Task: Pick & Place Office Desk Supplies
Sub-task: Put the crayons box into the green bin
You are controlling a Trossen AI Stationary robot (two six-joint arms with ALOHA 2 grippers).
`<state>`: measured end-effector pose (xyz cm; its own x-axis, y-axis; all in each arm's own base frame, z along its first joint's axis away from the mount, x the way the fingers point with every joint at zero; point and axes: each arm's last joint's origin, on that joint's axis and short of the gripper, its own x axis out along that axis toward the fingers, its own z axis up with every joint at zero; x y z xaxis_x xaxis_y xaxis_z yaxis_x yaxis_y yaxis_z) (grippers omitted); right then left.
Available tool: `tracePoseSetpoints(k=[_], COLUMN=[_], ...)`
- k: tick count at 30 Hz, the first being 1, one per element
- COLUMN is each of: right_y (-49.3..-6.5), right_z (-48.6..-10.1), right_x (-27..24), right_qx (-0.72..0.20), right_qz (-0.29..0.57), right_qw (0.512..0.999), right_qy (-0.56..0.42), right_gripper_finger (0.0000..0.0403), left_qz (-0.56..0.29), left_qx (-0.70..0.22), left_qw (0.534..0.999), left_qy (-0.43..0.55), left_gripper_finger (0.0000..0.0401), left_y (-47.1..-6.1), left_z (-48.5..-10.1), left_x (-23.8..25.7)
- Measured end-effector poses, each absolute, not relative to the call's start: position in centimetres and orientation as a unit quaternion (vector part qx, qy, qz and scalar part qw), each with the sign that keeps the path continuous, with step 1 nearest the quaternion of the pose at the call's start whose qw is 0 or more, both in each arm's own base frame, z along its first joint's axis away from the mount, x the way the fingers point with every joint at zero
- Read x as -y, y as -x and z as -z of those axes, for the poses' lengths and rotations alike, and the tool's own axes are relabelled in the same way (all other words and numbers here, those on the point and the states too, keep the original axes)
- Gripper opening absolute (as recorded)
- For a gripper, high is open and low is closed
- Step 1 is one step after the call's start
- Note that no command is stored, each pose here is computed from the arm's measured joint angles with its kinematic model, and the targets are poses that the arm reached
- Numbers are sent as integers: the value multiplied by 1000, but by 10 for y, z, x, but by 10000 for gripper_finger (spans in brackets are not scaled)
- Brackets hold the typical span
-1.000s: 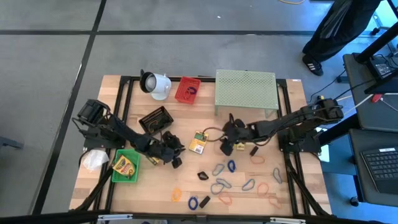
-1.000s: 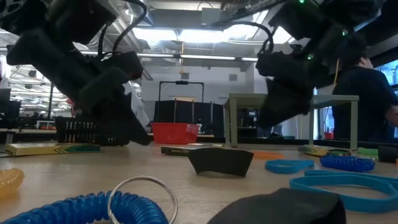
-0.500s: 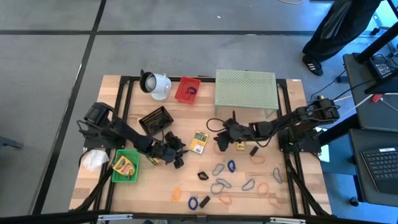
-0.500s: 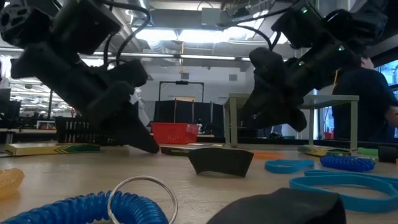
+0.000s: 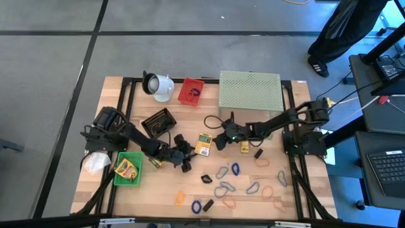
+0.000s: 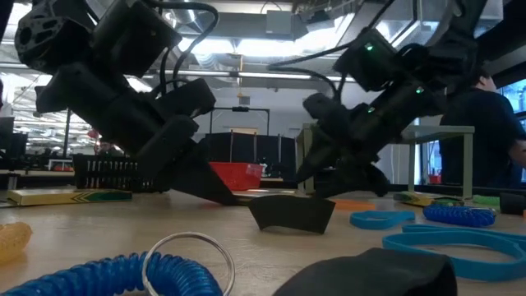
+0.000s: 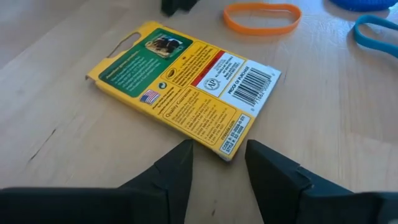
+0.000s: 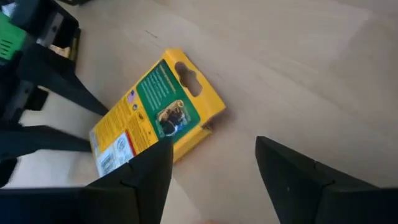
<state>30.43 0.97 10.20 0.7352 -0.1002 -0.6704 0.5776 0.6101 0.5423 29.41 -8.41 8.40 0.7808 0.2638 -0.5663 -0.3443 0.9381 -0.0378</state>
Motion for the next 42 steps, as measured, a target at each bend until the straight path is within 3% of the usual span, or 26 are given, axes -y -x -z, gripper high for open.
tracePoseSetpoints(k=[19,25,37,42], right_y=[-349,-349,-345,-345], right_z=[-101,-101,-98,-98], right_x=[-3,-3,-4,-5], right_qx=[-293,-294,-323,-327], right_qz=[203,204,211,207], right_qw=[864,864,862,864], right_qy=[-355,-354,-329,-321], right_gripper_finger=[224,172,23,6], left_qz=[-154,-154,-142,-113], left_qx=[-294,-294,-296,-286], left_qw=[940,940,941,947], left_qy=[77,77,79,94], left_gripper_finger=[143,143,144,146], left_y=[-296,-296,-294,-292], left_z=[-84,-84,-88,-103], left_x=[82,82,86,91])
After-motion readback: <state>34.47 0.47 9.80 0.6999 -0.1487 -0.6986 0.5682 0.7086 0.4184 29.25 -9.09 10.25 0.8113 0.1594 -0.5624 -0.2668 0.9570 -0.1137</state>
